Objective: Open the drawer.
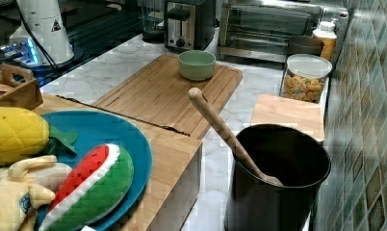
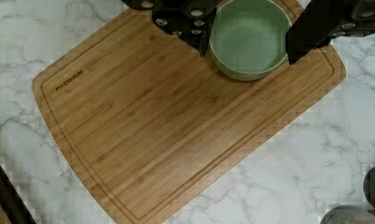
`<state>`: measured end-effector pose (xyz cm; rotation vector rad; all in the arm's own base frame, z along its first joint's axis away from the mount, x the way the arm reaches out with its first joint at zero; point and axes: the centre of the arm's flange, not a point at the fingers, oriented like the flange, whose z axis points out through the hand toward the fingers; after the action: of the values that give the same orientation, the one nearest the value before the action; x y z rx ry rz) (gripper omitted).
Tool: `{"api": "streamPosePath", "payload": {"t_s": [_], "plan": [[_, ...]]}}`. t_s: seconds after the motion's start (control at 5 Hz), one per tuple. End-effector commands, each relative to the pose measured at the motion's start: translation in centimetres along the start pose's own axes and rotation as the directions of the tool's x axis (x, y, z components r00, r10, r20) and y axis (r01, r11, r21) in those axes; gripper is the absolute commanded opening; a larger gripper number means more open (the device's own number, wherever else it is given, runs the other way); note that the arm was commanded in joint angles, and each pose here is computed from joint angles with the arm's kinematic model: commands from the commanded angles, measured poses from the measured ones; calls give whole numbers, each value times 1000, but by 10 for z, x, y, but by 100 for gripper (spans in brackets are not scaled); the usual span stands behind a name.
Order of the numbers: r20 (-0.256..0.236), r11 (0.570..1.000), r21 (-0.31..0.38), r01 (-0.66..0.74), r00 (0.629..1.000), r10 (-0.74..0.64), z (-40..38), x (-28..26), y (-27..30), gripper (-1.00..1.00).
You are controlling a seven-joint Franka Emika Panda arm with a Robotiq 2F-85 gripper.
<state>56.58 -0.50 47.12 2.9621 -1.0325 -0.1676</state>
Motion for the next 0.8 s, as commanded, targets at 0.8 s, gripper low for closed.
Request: {"api": "streamPosePath", "payload": {"t_s": [0.8], "plan": [[-44, 894, -74, 442, 894, -446, 34, 13, 82, 100]]}}
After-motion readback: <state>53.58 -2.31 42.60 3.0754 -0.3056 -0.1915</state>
